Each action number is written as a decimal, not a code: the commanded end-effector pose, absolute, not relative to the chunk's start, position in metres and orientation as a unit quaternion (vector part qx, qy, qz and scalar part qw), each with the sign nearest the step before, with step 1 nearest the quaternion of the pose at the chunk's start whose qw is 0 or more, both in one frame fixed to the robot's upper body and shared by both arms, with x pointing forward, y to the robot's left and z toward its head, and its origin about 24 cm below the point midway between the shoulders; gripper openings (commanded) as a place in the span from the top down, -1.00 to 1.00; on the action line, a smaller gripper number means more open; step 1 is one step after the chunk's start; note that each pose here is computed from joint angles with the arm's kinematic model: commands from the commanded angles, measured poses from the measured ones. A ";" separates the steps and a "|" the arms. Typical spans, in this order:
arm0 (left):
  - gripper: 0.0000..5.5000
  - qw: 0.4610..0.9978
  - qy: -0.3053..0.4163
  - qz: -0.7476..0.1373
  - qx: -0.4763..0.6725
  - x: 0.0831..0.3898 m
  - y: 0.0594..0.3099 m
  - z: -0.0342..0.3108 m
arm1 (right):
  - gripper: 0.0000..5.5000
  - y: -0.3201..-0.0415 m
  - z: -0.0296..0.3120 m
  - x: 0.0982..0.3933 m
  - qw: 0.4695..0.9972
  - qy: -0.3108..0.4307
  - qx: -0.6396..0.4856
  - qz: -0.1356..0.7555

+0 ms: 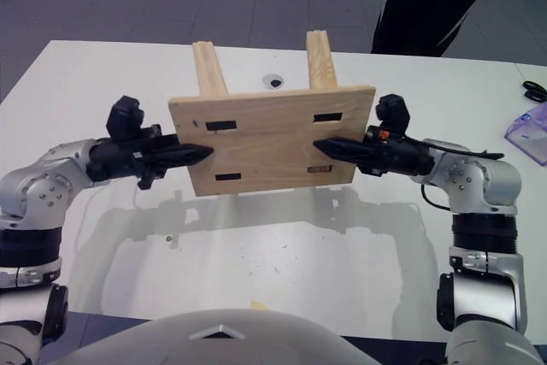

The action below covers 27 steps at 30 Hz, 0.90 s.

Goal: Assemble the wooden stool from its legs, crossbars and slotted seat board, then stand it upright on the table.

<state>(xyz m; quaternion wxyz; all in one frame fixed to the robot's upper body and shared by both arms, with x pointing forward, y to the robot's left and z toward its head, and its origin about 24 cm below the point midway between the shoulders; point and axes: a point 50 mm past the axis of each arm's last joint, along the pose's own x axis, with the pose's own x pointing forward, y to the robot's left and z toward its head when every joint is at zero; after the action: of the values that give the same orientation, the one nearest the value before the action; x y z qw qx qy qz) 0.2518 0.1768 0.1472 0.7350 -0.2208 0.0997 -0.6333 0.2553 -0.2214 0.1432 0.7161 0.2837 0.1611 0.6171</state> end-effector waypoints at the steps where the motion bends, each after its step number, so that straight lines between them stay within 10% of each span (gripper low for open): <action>1: 0.51 0.756 0.117 -0.561 -0.317 0.269 0.182 0.160 | 0.19 -0.209 0.146 0.240 0.681 0.171 0.330 0.631; 20: 0.51 0.778 0.064 -0.285 -0.556 0.307 0.171 0.184 | 0.51 -0.174 0.190 0.278 0.721 0.054 0.547 0.423; 27: 0.19 0.770 0.067 -0.230 -0.592 0.315 0.170 0.181 | 0.03 -0.182 0.178 0.294 0.746 0.065 0.596 0.289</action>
<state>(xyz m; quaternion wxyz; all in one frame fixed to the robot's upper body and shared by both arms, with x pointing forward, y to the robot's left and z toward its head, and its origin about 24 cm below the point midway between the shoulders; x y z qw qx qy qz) 0.3113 0.1765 0.1788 0.7719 -0.5879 0.0615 -0.2340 0.2911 -0.1791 0.1783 0.7445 0.5819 0.0707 0.3196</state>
